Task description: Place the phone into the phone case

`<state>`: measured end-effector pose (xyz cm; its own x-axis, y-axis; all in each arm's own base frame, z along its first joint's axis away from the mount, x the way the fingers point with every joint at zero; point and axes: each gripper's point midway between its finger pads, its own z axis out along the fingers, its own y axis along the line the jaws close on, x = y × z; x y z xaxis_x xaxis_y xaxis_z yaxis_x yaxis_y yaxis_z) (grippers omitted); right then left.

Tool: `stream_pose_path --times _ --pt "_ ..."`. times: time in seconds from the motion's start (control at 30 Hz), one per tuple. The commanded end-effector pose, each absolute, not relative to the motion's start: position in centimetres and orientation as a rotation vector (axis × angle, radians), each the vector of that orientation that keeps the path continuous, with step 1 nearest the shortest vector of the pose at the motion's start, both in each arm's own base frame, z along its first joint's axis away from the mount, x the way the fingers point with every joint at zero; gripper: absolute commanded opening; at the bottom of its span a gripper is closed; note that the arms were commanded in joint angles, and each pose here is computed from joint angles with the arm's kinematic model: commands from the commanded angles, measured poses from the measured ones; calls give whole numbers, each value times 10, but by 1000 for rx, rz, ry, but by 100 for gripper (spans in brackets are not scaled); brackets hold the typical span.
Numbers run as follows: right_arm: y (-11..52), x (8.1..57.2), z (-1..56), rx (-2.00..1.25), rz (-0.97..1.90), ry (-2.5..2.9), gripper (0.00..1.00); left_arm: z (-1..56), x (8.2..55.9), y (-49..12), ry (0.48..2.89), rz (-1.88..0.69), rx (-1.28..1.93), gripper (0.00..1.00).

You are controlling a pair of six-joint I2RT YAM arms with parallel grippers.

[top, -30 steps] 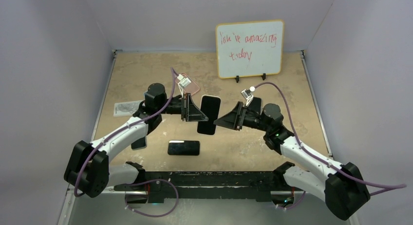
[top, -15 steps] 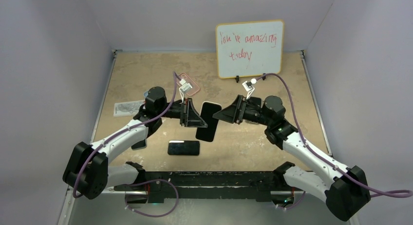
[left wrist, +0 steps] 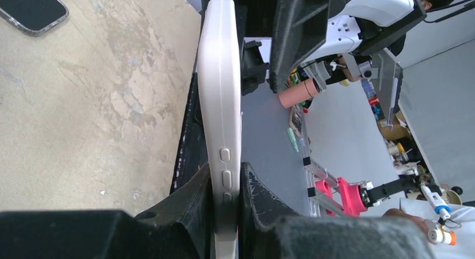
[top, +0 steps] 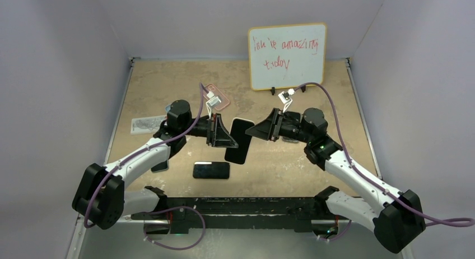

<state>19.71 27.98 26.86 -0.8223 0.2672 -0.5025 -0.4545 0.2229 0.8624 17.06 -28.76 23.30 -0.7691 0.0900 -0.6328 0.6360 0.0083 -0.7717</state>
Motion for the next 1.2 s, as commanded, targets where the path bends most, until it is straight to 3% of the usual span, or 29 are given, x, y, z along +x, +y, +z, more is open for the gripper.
stream_pose_path --times 0.0,0.2,0.47,0.5,0.7,0.77,1.0,1.17 --pt "279 206 299 -204 1627 1830 37 240 170 -289 1829 -1786 824 0" --pt "278 209 293 -205 1585 1854 1 222 185 -289 1953 -1670 775 0" --pt "273 210 291 -218 1522 1868 0 218 188 -291 1966 -1681 776 0" --pt "274 208 291 -228 1530 1871 2 224 185 -291 1931 -1711 794 0" --pt "276 200 298 -296 1563 1864 45 253 165 -288 1768 -1811 892 0" --pt "277 200 301 -313 1564 1861 53 257 161 -287 1749 -1821 917 0" --pt "281 202 306 -364 1567 1869 55 256 155 -286 1738 -1841 956 0" --pt "281 206 304 -358 1548 1880 46 252 158 -287 1764 -1826 955 0"
